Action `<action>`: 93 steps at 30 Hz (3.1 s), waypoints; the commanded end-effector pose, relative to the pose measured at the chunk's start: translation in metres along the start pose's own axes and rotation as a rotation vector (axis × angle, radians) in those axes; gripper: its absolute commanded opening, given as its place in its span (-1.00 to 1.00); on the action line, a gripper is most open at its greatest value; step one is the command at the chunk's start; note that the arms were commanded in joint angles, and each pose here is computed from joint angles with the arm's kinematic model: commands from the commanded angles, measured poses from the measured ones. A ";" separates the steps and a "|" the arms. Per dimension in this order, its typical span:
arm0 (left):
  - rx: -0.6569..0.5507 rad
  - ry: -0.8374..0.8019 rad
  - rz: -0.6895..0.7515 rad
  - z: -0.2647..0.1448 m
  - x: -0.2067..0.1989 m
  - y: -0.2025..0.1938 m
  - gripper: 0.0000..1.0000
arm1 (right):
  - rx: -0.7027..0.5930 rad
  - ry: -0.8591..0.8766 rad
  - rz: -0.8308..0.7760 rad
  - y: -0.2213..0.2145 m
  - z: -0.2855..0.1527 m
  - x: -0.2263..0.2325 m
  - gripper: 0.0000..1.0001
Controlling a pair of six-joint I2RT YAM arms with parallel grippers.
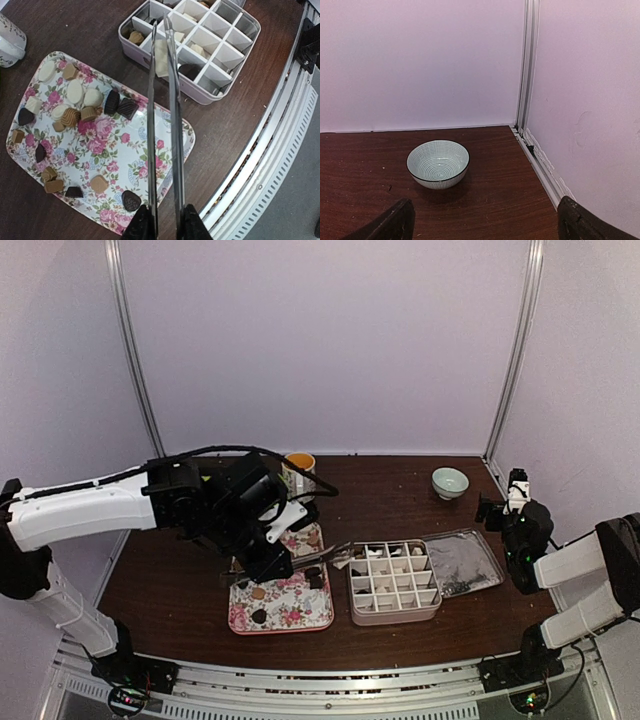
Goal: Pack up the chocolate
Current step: Place the fake chocolate in the empty pocket of the box, then pick up the fake chocolate from the plate.
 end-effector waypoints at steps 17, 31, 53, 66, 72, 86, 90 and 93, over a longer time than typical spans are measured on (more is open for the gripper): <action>-0.177 -0.181 0.027 0.047 -0.085 0.057 -0.58 | -0.011 -0.009 0.004 0.004 0.003 -0.002 1.00; -0.153 -0.181 0.045 0.087 -0.089 0.050 -0.58 | -0.010 -0.009 0.004 0.004 0.003 -0.002 1.00; -0.119 -0.131 0.012 0.102 -0.080 0.039 -0.26 | -0.010 -0.009 0.004 0.004 0.003 -0.002 1.00; -0.129 0.006 -0.063 0.041 -0.048 0.017 -0.31 | -0.010 -0.008 0.004 0.004 0.003 -0.002 1.00; -0.093 0.150 -0.184 0.012 -0.016 -0.005 -0.28 | -0.010 -0.009 0.003 0.004 0.003 -0.002 1.00; -0.017 0.263 -0.442 0.015 0.023 -0.036 -0.33 | -0.010 -0.007 0.003 0.004 0.003 -0.002 1.00; -0.009 0.279 -0.462 0.019 0.027 -0.040 -0.33 | -0.011 -0.010 0.004 0.004 0.003 -0.002 1.00; -0.006 0.287 -0.474 0.022 0.031 -0.042 -0.34 | -0.011 -0.009 0.004 0.004 0.003 -0.002 1.00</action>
Point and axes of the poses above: each gripper's point midway between its finger pads, its own z axis out along the fingers, its own x axis along the line the jaws close on, y = z × x, the point moved 5 cm from there along -z, back along the fingers, and after that the axes turned 7 degrees about -z, right-handed, at the moved point
